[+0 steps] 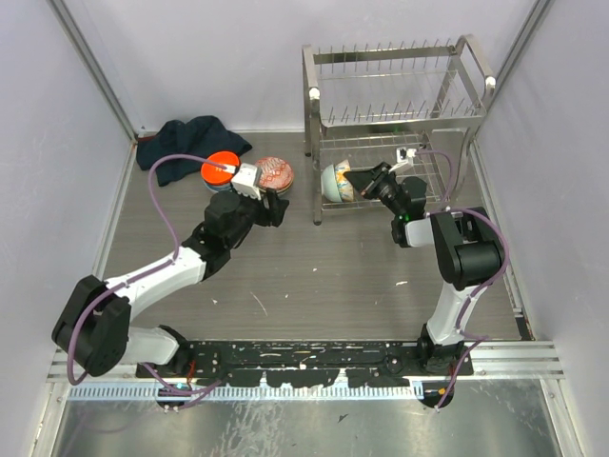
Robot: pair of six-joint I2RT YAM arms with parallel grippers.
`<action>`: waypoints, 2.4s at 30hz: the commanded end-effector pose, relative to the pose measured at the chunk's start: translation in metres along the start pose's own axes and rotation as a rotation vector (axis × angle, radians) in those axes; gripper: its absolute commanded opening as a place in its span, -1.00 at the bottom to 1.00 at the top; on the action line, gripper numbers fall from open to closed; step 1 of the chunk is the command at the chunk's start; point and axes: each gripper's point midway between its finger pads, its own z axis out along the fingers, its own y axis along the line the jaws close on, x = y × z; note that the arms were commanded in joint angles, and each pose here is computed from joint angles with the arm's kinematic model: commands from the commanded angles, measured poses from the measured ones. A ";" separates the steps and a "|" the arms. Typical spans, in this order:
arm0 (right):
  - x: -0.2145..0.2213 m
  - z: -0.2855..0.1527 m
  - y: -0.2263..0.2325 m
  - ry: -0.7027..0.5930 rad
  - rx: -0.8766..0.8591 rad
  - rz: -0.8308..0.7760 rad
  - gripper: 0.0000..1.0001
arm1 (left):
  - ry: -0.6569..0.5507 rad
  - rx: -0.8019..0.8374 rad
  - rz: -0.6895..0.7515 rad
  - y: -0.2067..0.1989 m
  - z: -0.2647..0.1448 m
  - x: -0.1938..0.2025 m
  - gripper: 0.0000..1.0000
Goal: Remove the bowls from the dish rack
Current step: Pick up the bowl from the dish rack, then place the bowl with the bowl.
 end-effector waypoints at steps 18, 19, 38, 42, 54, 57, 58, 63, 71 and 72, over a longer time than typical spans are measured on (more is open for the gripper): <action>-0.054 -0.006 0.059 -0.206 -0.243 0.102 -0.99 | -0.047 -0.014 0.006 0.001 -0.008 -0.012 0.45; -0.055 -0.007 0.060 -0.213 -0.243 0.105 -0.98 | -0.049 -0.015 0.005 0.002 -0.008 -0.013 0.44; -0.069 -0.015 0.061 -0.289 -0.293 0.191 -0.98 | -0.050 -0.015 0.000 0.002 -0.009 -0.012 0.43; -0.073 -0.020 0.065 -0.306 -0.296 0.180 -0.99 | -0.048 -0.025 -0.001 0.004 -0.009 -0.010 0.43; -0.089 -0.040 0.091 -0.358 -0.305 0.098 -0.99 | -0.103 -0.051 -0.020 0.007 -0.022 -0.029 0.43; -0.091 -0.045 0.095 -0.361 -0.292 0.073 -0.98 | -0.106 -0.068 -0.029 0.010 -0.024 -0.030 0.43; -0.092 -0.047 0.098 -0.362 -0.288 0.061 -0.99 | -0.106 -0.077 -0.033 0.011 -0.024 -0.031 0.43; -0.091 -0.058 0.102 -0.353 -0.223 -0.007 -0.99 | -0.100 -0.122 -0.053 0.018 -0.027 -0.031 0.43; -0.071 -0.075 0.115 -0.284 -0.084 -0.170 -0.99 | -0.097 -0.193 -0.093 0.029 -0.034 -0.033 0.44; -0.068 -0.074 0.121 -0.272 -0.068 -0.198 -0.99 | -0.099 -0.204 -0.098 0.030 -0.036 -0.034 0.45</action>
